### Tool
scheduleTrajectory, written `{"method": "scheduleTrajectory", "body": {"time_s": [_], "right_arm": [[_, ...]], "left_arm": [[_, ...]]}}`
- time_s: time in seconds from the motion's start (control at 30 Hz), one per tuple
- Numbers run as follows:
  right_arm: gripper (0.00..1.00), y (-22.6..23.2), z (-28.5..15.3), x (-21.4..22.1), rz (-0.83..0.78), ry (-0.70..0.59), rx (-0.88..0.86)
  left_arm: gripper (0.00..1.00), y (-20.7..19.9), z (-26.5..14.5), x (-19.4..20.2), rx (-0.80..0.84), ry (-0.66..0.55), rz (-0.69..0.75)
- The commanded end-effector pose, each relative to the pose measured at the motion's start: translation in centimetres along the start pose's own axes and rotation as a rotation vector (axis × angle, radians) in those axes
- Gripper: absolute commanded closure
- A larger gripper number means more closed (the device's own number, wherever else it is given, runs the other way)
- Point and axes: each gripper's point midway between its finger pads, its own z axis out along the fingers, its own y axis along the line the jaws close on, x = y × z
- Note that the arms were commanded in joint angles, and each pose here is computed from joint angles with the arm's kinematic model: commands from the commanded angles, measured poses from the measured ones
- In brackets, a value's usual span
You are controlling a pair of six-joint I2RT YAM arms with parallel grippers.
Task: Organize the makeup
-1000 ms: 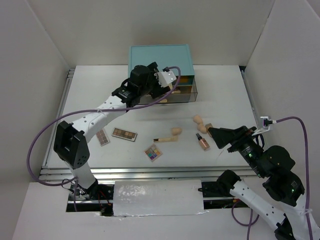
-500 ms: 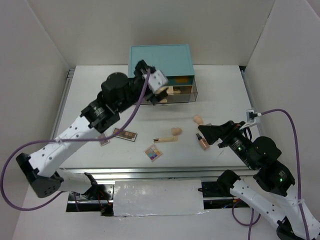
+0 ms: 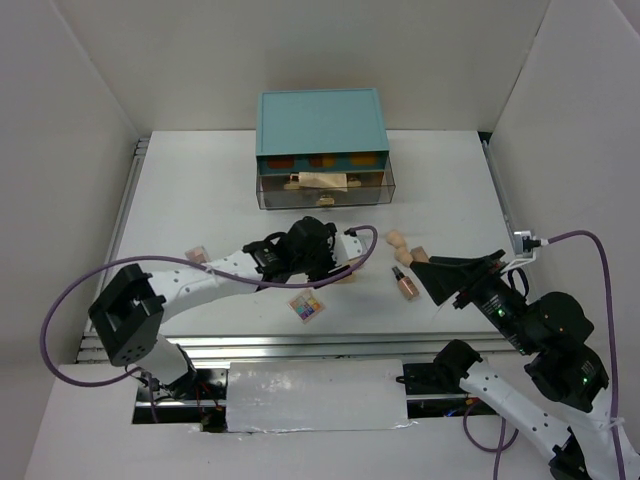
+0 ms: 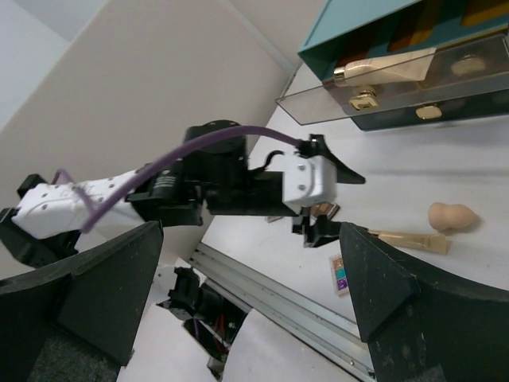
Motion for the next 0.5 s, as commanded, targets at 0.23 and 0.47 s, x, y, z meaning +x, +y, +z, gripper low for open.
{"method": "scheduleTrajectory", "body": {"time_s": [0.23,0.47], "right_arm": [[0.0,1.7,-1.7,-0.7,0.007,-0.01,-0.084],[0.0,2.1,-1.4,-1.0,-0.001,-0.017,-0.094]], "left_arm": [[0.23,1.1,5.2,-0.5,0.007,0.006,-0.001],[0.24,-0.7,7.0,2.6,0.067,0.073,-0.029]]}}
